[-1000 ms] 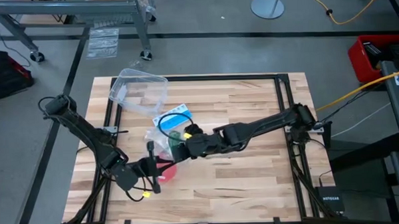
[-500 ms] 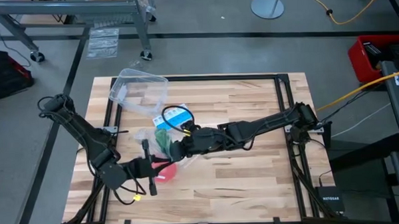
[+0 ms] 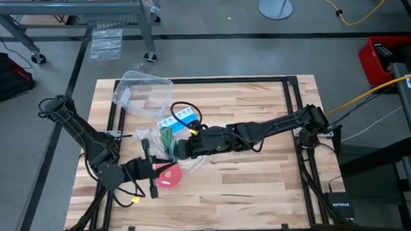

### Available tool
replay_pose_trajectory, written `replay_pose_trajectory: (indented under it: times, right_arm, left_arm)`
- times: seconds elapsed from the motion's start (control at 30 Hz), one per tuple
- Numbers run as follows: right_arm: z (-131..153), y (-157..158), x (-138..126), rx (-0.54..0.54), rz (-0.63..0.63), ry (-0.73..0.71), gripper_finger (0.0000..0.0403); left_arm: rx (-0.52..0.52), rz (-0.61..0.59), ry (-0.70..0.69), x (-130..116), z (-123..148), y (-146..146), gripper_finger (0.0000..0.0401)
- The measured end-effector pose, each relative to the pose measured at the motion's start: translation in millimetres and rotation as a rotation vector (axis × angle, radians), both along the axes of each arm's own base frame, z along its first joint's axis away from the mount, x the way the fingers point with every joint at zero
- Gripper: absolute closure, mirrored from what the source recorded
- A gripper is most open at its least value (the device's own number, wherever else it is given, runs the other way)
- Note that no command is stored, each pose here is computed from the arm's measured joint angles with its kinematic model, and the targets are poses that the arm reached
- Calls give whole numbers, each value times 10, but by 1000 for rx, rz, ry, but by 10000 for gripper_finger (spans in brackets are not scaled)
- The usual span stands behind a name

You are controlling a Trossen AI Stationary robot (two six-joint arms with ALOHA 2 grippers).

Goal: Roll bandage
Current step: Put the green bandage into the transparent zip bag

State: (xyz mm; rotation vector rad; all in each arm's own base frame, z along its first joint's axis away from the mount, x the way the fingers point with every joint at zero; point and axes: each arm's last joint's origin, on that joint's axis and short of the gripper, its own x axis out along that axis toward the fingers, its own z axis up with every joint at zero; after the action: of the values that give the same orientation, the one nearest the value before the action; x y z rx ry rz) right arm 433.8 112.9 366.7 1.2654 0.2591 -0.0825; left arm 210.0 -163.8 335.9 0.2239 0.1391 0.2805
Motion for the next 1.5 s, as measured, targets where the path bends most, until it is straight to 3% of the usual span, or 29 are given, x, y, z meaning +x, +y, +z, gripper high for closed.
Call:
replay_pose_trajectory:
  times: [0.27, 0.7, 1.33, 1.5]
  right_arm:
    - [-10, 82, -23, 34, 45, 16, 235]
    - [-59, 114, -58, 1, -8, 71, 235]
    - [209, 147, -288, 179, -48, 50, 235]
    - [196, 255, -334, 173, -47, 65, 235]
  left_arm:
    - [-13, -12, 10, -3, -17, -3, 401]
    - [-37, 14, -3, -20, -22, -12, 401]
    - [-149, 22, -92, 9, 75, 7, 401]
    - [-179, 7, -97, 18, 72, 8, 401]
